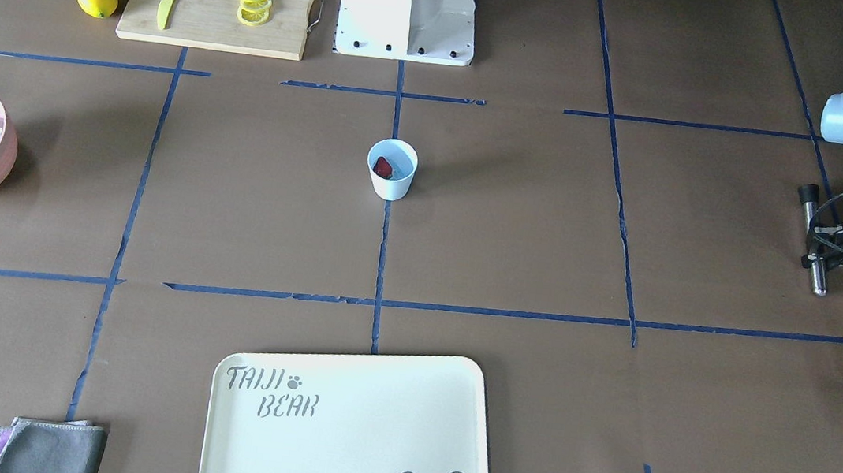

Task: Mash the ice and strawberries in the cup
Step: 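Grasp the metal pestle lying near the rack with the left gripper, then carry the pestle with the left gripper and lower it into the cup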

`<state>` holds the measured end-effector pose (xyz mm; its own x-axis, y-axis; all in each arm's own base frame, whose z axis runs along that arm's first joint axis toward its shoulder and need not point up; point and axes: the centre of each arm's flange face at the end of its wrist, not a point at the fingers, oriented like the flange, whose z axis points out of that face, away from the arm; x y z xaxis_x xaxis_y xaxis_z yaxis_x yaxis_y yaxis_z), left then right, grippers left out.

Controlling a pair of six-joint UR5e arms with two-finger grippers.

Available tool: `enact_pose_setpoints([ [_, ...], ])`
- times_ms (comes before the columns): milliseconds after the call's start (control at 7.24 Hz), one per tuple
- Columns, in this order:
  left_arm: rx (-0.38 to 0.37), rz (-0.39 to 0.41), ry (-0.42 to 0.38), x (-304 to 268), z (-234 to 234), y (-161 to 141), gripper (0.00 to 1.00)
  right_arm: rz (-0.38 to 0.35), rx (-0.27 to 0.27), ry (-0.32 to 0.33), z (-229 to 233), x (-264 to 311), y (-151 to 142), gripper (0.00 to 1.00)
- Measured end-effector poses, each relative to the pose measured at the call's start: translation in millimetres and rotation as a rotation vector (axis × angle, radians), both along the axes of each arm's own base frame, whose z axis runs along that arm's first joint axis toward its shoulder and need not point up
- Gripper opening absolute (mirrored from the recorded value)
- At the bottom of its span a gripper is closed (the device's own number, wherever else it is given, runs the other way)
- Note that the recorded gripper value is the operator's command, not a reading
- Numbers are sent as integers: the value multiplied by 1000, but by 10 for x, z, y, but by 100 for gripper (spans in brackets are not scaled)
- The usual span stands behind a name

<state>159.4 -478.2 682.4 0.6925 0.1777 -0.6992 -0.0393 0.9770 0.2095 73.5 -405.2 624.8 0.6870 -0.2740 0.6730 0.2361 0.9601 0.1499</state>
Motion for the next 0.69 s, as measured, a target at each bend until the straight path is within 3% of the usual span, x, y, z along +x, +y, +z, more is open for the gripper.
enact_pose_setpoints([
  [138, 56, 8, 25, 34, -268, -74, 0, 0, 0, 0, -3, 0, 3, 100],
  [415, 252, 56, 91, 117, -926, -298, 0, 1, -1, 0, -3, 0, 5, 100],
  [691, 412, 32, 205, 193, -1606, -505, 0, 0, -4, 0, 14, 0, 15, 100],
])
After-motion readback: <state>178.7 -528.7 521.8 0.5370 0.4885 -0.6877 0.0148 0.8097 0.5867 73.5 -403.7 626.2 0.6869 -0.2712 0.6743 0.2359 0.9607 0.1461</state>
